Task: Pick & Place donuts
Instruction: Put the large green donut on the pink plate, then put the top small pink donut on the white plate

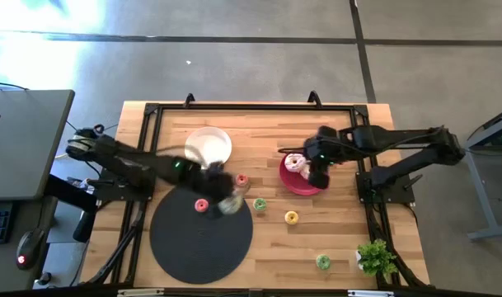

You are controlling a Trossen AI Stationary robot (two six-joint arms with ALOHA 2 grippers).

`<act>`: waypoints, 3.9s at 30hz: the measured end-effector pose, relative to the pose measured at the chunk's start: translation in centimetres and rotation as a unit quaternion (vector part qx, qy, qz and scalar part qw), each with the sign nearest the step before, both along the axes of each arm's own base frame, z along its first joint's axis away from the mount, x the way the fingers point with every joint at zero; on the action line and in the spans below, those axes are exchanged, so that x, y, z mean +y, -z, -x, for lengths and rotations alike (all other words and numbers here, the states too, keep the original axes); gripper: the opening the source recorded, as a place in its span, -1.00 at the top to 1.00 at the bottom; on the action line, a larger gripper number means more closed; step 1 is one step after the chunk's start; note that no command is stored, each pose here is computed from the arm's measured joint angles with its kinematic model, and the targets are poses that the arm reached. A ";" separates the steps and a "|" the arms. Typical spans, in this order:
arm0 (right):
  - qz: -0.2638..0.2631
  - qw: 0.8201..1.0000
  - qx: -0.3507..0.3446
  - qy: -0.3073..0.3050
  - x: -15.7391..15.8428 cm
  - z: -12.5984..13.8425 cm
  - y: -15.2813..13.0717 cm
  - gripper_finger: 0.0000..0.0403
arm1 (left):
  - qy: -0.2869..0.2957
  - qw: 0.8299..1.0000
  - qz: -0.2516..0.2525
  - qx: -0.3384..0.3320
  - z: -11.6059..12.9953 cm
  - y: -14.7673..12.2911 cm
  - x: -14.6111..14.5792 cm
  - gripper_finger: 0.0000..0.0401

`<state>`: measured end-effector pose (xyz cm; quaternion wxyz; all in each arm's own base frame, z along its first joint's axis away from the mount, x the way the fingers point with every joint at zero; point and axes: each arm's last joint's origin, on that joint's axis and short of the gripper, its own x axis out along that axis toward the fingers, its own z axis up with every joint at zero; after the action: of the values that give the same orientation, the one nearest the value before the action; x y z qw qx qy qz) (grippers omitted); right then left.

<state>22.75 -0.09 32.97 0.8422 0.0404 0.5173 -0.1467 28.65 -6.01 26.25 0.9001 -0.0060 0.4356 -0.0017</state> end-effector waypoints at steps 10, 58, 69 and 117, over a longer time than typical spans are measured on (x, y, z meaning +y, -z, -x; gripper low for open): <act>0.000 0.971 0.150 0.188 1.0 4.0 2.6 0.51 | 0.053 0.963 0.005 -0.265 -10.1 2.4 6.2 0.91; -0.051 0.965 0.146 0.212 1.9 3.9 10.4 0.51 | -0.010 0.993 -0.118 -0.004 -12.7 0.3 7.6 0.14; -0.068 0.994 -0.024 0.084 3.3 0.1 7.0 0.51 | -0.065 0.993 -0.070 0.067 -1.2 -8.7 8.8 0.14; 0.064 0.970 -0.189 -0.138 -2.8 -19.6 21.8 0.06 | 0.006 0.992 0.047 0.118 8.3 5.5 3.3 0.14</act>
<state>42.38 -2.85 11.13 0.9376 -0.0584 0.3389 -0.0511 20.39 -2.68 20.77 0.8409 -0.0462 0.5386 -0.0267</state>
